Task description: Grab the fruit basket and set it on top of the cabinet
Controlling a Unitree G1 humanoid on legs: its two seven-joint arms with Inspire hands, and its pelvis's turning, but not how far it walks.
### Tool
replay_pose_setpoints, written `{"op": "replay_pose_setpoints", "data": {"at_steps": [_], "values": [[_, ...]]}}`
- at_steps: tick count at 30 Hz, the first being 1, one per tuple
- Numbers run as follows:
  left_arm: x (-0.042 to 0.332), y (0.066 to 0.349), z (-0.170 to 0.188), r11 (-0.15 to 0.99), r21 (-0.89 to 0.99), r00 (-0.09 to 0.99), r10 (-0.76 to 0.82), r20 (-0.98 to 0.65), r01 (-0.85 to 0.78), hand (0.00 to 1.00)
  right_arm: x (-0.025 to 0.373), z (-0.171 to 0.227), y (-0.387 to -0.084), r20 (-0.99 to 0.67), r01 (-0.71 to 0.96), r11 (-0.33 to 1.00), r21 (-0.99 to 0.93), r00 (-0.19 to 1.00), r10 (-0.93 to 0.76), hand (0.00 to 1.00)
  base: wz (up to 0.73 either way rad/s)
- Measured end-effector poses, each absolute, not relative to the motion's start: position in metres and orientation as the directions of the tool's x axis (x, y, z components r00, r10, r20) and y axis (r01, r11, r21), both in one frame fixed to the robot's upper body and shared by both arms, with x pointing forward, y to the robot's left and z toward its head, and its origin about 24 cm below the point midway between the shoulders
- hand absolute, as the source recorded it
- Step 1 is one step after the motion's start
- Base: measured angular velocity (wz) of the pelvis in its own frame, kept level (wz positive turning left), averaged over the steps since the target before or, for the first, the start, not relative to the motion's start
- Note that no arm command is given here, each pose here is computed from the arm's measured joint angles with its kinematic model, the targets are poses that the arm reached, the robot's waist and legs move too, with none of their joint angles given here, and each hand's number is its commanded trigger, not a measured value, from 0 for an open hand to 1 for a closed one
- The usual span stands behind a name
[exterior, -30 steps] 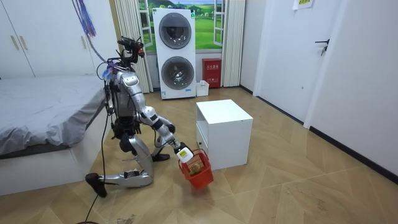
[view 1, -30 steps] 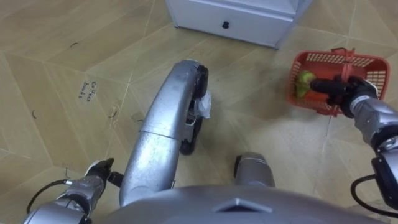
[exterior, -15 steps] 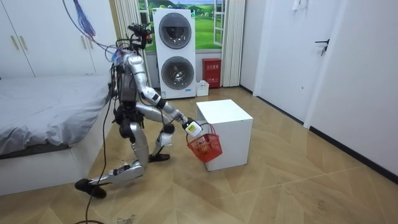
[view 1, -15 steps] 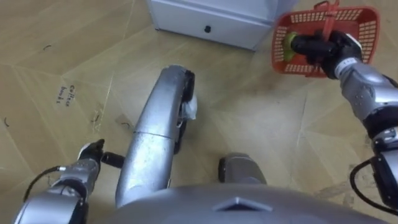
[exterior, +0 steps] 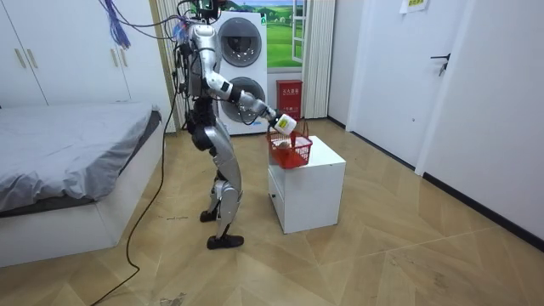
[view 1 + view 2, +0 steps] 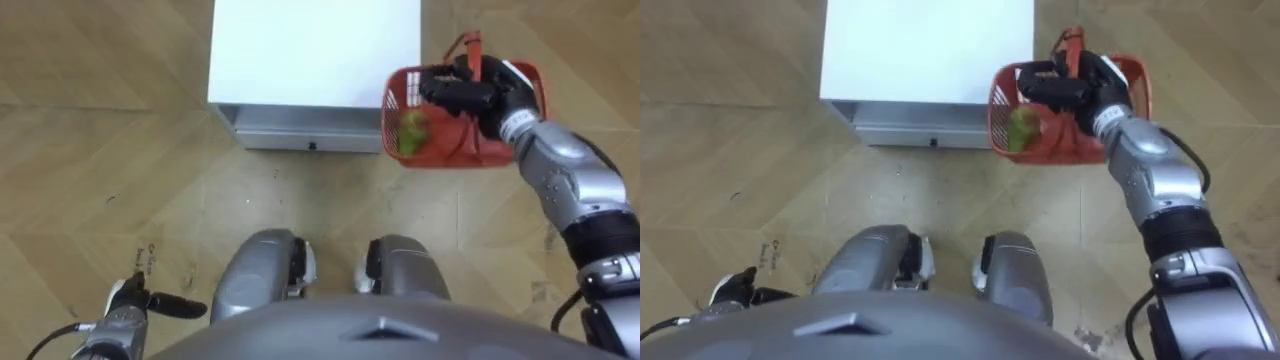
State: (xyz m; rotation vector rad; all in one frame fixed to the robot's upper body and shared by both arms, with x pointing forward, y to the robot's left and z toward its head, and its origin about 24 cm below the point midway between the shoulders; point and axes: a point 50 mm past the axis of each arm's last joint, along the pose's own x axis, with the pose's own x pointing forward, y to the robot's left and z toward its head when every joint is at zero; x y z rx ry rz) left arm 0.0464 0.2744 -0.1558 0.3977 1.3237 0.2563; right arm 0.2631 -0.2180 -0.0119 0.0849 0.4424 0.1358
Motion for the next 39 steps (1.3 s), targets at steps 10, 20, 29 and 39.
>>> {"op": "replay_pose_setpoints", "data": {"at_steps": [10,20,29,39], "values": [[0.043,0.27,-0.154,0.905,0.419,0.257,0.39,-0.884,0.07,0.0,0.271,0.017,-0.202,-0.273,-0.173,0.963,0.207,0.935,0.227,1.0,0.21],[0.04,0.268,-0.154,0.908,0.4,0.253,0.361,-0.898,0.126,0.0,0.267,0.009,-0.198,-0.296,-0.171,0.953,0.25,0.924,0.244,1.0,0.07],[0.027,0.274,-0.155,0.912,0.401,0.177,0.381,-0.907,0.091,0.0,0.274,0.02,-0.196,-0.251,-0.19,0.929,0.317,0.928,0.275,1.0,-0.03],[0.021,0.275,-0.156,0.901,0.398,0.136,0.379,-0.916,0.171,0.0,0.28,0.022,-0.185,-0.24,-0.212,0.911,0.355,0.921,0.307,1.0,0.15]]}}
